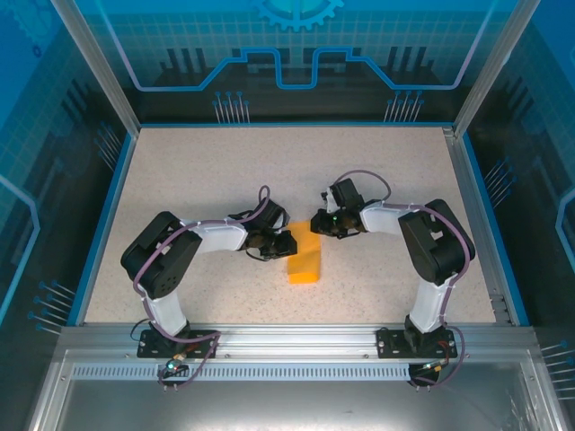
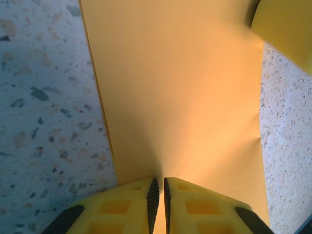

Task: Fold a paper plane with a square sheet of paper (pick it up from the middle)
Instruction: Fold the square sheet of paper in half at the center of the table.

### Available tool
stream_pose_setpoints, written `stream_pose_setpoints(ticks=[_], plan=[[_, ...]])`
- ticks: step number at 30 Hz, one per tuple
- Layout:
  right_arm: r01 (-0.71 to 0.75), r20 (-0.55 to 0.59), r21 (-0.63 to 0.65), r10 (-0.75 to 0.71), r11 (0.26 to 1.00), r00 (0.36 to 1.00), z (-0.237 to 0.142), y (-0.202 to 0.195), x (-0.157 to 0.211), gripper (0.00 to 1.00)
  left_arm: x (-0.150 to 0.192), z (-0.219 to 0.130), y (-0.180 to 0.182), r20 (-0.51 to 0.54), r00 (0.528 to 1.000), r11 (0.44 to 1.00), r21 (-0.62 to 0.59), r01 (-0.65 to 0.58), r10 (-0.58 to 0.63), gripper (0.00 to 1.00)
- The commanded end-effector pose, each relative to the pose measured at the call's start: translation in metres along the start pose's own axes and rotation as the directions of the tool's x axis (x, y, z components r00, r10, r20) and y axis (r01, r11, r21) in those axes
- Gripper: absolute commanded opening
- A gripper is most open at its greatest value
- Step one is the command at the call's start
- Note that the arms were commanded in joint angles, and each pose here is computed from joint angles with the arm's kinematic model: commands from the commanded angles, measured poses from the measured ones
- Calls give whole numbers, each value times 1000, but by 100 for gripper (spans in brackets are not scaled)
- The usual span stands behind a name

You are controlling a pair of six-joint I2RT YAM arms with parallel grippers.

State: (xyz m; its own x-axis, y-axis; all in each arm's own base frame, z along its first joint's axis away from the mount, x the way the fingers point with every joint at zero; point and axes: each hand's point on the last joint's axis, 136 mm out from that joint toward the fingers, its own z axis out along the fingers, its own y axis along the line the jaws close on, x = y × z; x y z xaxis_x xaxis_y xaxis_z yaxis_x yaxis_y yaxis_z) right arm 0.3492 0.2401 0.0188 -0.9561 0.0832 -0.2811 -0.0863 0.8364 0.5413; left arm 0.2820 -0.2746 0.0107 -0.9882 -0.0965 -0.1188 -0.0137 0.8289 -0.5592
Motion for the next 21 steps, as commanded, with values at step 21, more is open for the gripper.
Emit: stream_pose_setpoints(ticks=[21], plan=[[13,19,81,-14,997,1000,7,-30,-23,14,43,8,62,-108,992,977,-213,35,-59,18]])
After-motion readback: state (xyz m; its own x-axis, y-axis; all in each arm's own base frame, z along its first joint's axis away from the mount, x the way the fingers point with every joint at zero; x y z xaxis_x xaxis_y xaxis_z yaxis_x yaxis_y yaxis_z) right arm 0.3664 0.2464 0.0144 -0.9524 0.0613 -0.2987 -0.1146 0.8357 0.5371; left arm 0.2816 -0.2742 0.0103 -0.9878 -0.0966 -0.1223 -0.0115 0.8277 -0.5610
